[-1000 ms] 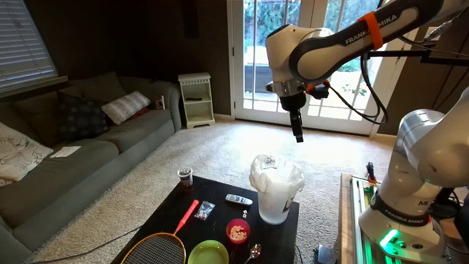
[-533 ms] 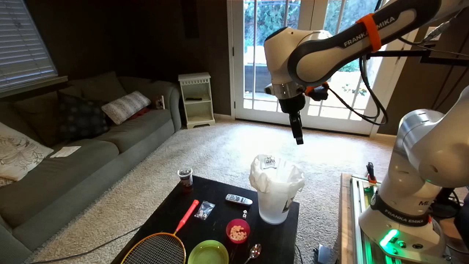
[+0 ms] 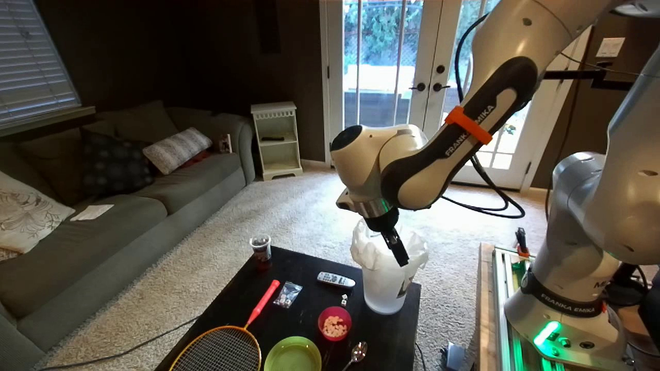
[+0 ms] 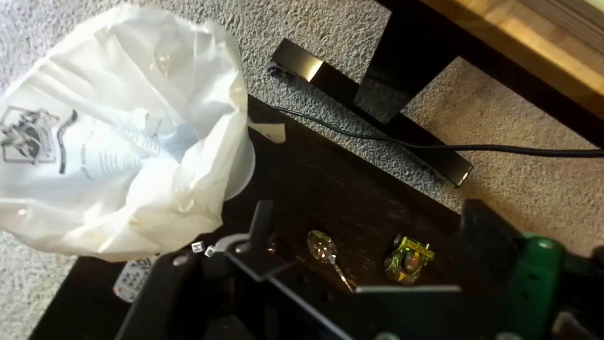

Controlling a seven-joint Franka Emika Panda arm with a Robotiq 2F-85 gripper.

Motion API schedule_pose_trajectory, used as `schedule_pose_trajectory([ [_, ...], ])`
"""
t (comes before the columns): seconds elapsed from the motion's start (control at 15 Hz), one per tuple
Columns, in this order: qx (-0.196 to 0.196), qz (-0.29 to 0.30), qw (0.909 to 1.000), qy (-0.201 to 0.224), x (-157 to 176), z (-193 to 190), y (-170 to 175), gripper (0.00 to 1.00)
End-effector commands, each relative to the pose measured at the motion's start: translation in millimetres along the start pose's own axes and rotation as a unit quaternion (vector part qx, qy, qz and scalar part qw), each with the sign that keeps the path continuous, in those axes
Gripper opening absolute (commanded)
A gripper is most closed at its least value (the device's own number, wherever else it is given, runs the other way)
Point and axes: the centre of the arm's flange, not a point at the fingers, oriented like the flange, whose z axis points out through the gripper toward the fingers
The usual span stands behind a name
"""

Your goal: Move the toy on the table

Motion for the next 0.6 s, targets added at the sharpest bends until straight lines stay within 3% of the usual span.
schedule_pose_trajectory([
  [0.0,-0.044,-0.091,0.9948,-0.002,56,39,-12,1.00],
  [0.2,-0.074,-0.165,0.9834,0.016,82,63,-22,1.00],
  [0.4,-0.097,-0.239,0.9654,0.039,106,81,-29,1.00],
  [0.53,-0.081,-0.242,0.9660,0.044,122,87,-32,1.00],
])
